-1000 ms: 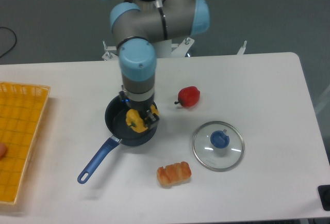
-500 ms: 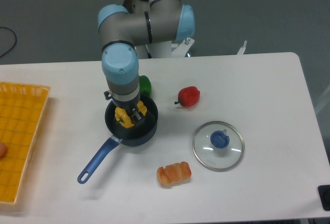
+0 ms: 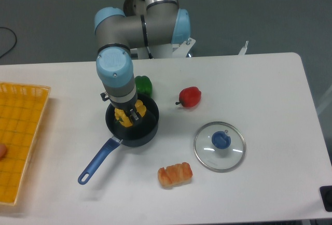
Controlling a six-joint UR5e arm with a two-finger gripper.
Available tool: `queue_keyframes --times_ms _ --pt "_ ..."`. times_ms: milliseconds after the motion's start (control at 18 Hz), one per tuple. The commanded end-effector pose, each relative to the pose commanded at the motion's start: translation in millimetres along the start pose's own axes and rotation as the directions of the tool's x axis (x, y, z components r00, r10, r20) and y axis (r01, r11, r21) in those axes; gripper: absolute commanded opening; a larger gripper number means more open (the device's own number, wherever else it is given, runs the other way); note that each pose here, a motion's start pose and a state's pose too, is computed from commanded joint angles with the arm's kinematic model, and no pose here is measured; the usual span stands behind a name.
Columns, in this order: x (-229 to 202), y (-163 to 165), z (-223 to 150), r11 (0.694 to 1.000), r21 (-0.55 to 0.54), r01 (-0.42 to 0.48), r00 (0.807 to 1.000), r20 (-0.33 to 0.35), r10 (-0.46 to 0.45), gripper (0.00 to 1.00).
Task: Place the yellow pepper in the pot
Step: 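Lower the yellow pepper down into the saucepan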
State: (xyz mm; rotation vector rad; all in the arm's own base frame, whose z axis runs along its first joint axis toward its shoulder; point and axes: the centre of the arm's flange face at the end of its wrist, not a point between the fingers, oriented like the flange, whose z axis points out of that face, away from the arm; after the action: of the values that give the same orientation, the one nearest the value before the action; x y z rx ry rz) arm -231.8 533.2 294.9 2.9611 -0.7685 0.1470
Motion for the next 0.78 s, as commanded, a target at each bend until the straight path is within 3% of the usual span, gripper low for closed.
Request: queue_keyframes --times_ms 111,778 --pt "0.0 0.0 0.0 1.000 0.000 -0.002 1.000 0.000 0.002 0.70" --pt "0.8 -4.7 25.7 0.999 -0.050 -0.015 0.999 -0.030 0.014 0.70"
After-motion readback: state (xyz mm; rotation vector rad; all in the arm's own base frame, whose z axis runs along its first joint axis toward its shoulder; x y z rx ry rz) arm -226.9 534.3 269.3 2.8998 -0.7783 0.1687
